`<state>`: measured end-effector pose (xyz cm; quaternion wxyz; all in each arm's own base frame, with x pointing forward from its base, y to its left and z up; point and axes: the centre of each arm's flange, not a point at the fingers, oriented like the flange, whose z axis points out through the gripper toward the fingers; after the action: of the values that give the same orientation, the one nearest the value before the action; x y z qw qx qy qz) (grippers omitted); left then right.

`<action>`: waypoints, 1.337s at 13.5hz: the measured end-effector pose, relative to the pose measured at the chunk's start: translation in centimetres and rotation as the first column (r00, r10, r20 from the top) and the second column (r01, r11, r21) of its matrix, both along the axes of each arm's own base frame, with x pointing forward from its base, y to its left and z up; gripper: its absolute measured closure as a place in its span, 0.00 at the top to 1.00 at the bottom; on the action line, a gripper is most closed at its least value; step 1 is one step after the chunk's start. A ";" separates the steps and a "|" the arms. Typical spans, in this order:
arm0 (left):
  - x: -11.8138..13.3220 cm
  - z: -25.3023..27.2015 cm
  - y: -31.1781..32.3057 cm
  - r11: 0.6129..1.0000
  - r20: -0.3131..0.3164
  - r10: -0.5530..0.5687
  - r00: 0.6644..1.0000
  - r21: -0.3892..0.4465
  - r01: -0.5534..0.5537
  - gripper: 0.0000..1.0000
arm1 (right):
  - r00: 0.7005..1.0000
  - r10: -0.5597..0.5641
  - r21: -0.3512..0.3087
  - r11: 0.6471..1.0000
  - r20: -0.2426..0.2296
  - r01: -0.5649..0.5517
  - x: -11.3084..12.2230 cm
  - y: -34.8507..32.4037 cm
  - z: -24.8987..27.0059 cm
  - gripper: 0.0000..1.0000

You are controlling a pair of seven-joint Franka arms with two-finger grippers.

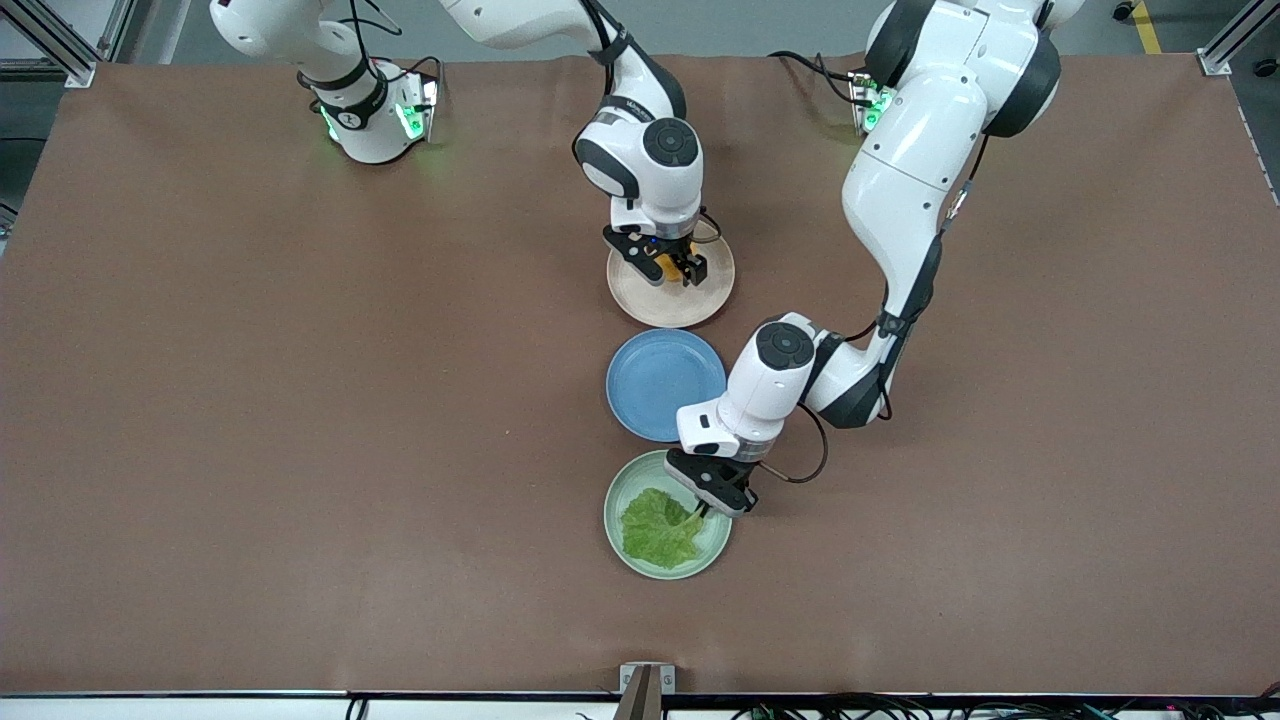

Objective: Pick lemon and lettuce from plates
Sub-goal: 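Grasp the lettuce stem with the left gripper while the right gripper grasps the lemon, then lift the lettuce off its plate while the right gripper carries the lemon away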

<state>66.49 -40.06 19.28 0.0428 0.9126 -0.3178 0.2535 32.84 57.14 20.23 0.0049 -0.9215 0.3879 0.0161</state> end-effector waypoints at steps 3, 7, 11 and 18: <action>1.2 2.8 1.2 1.000 0.017 0.023 1.000 -0.003 -0.023 0.04 | 1.000 0.007 0.002 1.000 0.001 -0.007 -0.4 0.3 0.1 0.85; 2.5 10.8 3.6 0.994 -0.034 0.086 0.996 0.063 -0.084 0.04 | 1.000 0.007 -0.004 1.000 0.000 -0.007 -0.2 0.3 0.2 0.61; 3.1 17.6 8.6 0.968 -0.114 0.227 0.967 0.131 -0.212 0.04 | 0.988 0.153 -0.056 0.987 -0.010 -0.154 6.1 -3.8 3.1 0.61; -0.1 15.6 23.9 0.913 -0.228 0.379 0.897 0.251 -0.322 0.04 | 0.906 0.422 -0.002 0.906 -0.045 -0.422 23.6 -28.5 12.4 0.61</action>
<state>66.37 -16.14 34.88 -0.0556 0.9805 -0.1628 0.0953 56.45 28.67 32.65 -0.0124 -0.9831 0.1796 0.0346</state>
